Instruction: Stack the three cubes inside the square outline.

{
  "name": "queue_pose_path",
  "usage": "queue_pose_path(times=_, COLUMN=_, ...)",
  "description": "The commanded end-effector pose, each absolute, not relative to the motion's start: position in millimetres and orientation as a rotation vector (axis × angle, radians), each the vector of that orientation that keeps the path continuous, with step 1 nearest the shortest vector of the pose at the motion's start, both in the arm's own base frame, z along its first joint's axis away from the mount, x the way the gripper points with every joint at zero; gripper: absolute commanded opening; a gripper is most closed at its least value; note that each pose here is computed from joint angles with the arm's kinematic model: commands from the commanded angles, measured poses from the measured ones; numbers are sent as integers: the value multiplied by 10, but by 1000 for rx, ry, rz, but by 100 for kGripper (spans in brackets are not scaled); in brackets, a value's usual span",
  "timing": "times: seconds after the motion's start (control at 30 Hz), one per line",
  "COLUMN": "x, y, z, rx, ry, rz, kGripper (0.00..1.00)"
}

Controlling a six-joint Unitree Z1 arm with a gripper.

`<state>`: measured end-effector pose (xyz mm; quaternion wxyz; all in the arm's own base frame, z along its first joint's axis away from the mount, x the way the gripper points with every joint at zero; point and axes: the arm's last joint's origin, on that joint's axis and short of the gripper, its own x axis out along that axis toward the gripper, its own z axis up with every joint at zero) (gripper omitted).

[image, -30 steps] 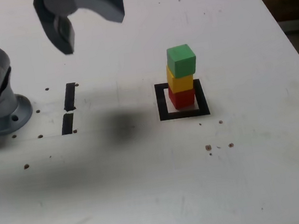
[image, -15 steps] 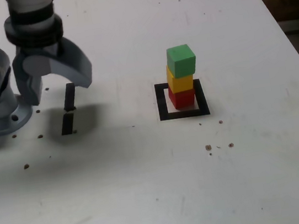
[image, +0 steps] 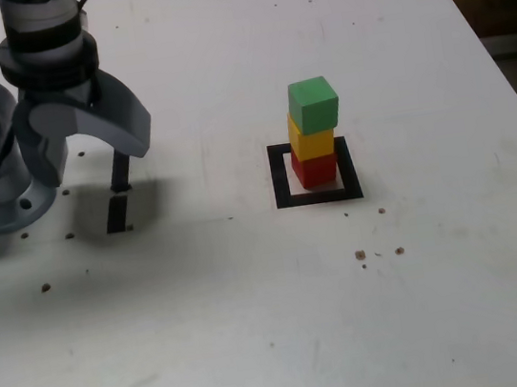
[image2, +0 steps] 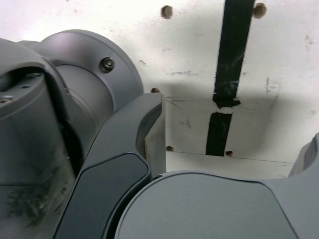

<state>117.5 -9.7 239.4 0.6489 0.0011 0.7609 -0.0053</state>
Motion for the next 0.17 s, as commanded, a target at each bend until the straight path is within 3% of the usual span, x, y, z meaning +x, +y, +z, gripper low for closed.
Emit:
queue_pose_path(times=0.0, x=1190, y=-97, z=2388, rx=-3, ry=1730, rz=-14, kGripper=99)
queue_pose_path(times=0.13, x=1203, y=-101, z=2381, rx=-8, ry=1731, rz=-18, kGripper=99)
